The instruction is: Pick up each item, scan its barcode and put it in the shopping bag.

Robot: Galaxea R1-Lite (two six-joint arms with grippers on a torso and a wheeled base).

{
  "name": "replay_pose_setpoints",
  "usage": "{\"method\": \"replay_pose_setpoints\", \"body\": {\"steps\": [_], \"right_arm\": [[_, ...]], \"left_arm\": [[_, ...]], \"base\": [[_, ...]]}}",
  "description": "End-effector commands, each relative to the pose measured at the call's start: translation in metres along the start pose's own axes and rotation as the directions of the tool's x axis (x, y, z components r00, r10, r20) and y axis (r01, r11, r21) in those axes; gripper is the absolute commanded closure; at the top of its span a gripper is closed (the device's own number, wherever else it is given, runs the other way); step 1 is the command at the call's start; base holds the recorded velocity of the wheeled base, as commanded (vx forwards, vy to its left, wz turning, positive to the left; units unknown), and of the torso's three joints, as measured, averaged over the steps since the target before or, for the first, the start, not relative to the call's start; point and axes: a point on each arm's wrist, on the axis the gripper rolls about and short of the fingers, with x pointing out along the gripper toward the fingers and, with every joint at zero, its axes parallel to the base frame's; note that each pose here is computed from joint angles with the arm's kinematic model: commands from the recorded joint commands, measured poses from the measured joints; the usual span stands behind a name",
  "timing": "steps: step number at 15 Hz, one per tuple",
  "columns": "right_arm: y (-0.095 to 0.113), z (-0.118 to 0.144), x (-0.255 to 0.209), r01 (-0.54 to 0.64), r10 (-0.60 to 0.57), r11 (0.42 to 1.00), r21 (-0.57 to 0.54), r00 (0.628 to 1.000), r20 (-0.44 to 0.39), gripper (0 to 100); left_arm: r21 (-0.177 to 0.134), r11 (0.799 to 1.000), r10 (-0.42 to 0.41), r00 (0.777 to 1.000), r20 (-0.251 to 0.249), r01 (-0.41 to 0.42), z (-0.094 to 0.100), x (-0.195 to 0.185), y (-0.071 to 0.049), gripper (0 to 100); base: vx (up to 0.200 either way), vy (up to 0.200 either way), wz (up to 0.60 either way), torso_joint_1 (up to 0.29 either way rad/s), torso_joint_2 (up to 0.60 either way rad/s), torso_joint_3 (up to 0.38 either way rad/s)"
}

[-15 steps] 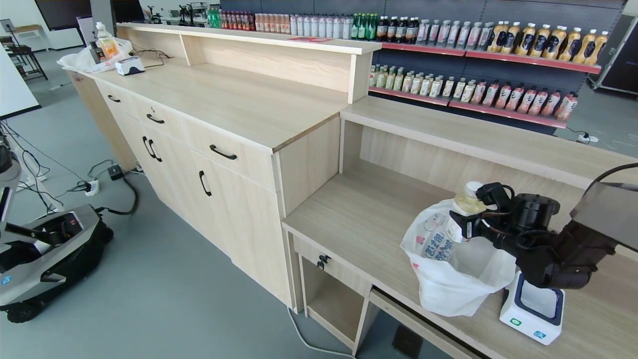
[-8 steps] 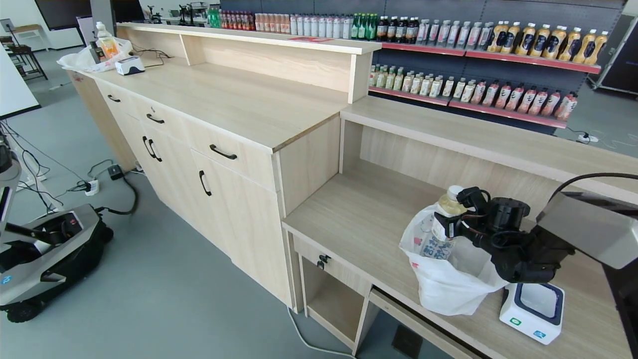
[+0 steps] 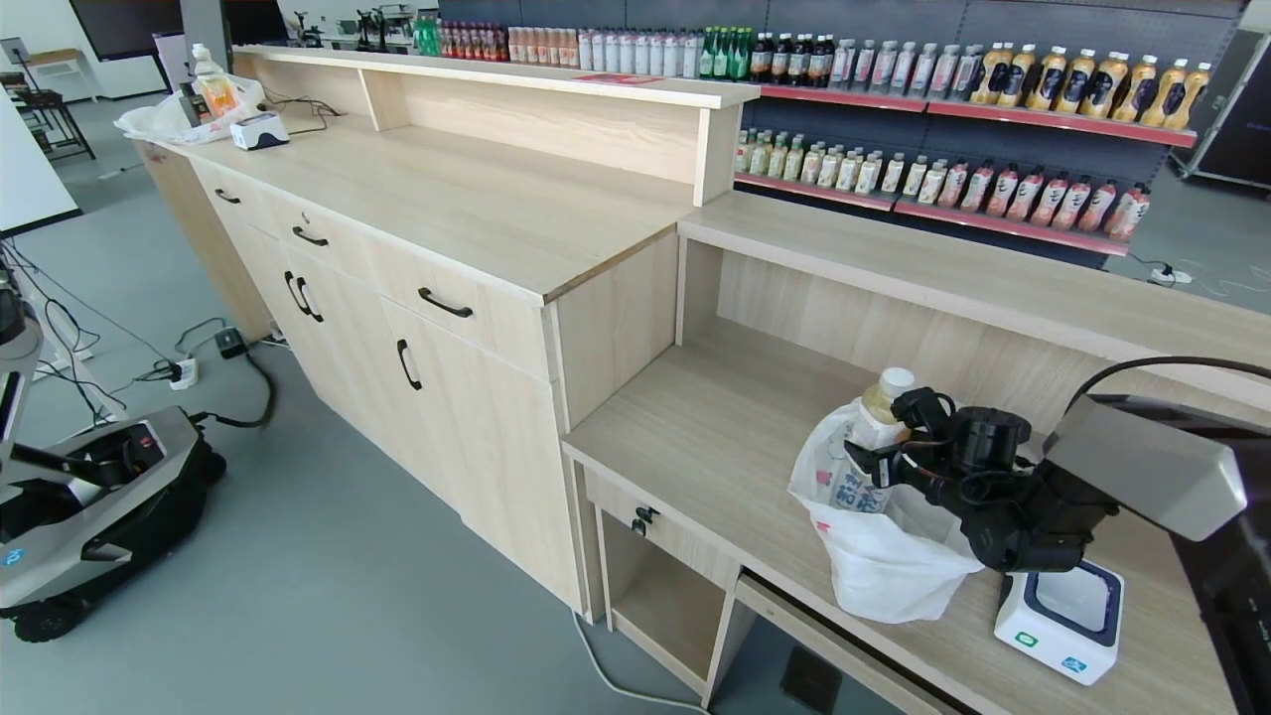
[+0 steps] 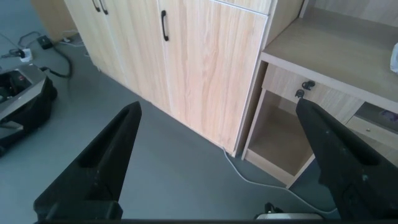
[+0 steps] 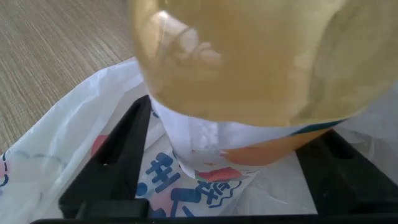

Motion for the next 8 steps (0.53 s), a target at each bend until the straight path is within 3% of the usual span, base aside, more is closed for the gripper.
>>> {"method": "replay_pose_setpoints", "body": {"steps": [1,3,5,8], "right_arm": [[-0.004,0.007,-0.006,0.011,-0.011,1.000,0.003,1.000,0.014,0],[-0.008,0.025,-0.015,0.020,-0.020,1.000,0.015,0.999,0.040,0],[-0.014,0.060,-0.040,0.032,-0.034,0.999,0.018,0.996,0.077,0],[-0.020,0.092,-0.091,0.050,-0.051,0.999,0.015,0.997,0.058,0]], "left_arm": [[0.000,1.000,0.000,1.000,0.000,0.000,0.000,0.000,0.000,0],[0.000,1.000,0.000,1.000,0.000,0.000,0.000,0.000,0.000,0],[0.000,1.000,0.000,1.000,0.000,0.000,0.000,0.000,0.000,0],[0.000,1.000,0.000,1.000,0.000,0.000,0.000,0.000,0.000,0]], "base": [[0.000,0.000,0.00,0.000,0.00,0.000],[0.000,0.000,0.00,0.000,0.00,0.000],[0.000,0.000,0.00,0.000,0.00,0.000],[0.000,0.000,0.00,0.000,0.00,0.000]]}}
